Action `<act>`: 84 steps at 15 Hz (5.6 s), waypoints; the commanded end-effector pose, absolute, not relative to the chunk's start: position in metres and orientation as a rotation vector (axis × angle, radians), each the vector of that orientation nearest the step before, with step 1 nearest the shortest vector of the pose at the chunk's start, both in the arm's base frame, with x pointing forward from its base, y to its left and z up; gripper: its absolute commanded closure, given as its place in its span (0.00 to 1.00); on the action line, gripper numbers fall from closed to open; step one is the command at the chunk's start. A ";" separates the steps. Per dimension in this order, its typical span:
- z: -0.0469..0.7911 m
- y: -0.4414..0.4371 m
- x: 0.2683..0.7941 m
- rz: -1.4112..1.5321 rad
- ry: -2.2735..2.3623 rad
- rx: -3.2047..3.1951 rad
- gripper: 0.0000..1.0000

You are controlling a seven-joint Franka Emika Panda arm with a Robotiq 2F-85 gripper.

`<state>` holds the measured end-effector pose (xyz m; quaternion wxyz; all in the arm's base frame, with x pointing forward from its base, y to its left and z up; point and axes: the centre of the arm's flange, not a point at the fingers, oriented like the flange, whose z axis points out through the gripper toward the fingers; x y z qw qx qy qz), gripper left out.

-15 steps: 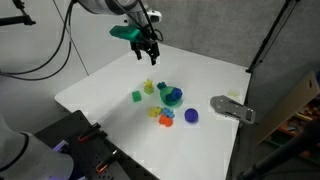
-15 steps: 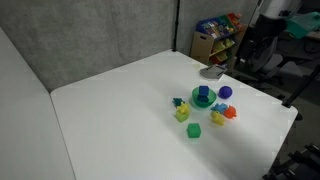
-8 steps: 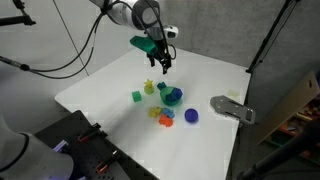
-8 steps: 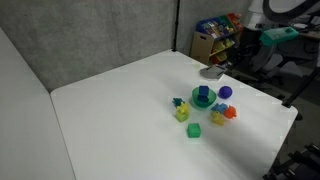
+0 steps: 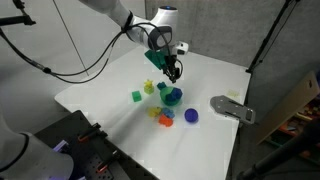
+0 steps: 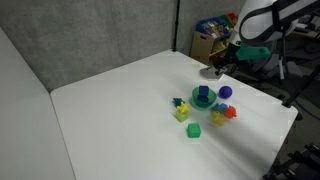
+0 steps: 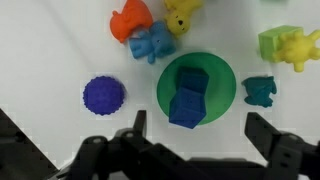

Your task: Put the blue block on the table

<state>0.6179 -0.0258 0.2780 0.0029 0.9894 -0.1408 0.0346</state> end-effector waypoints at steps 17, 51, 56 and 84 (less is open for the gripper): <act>0.162 -0.016 0.694 0.175 -0.636 2.998 0.00; 0.151 0.007 0.728 0.076 -0.476 2.939 0.71; 0.208 0.023 0.726 0.157 -0.427 2.997 0.71; 0.231 0.157 0.604 -0.311 0.295 3.260 0.46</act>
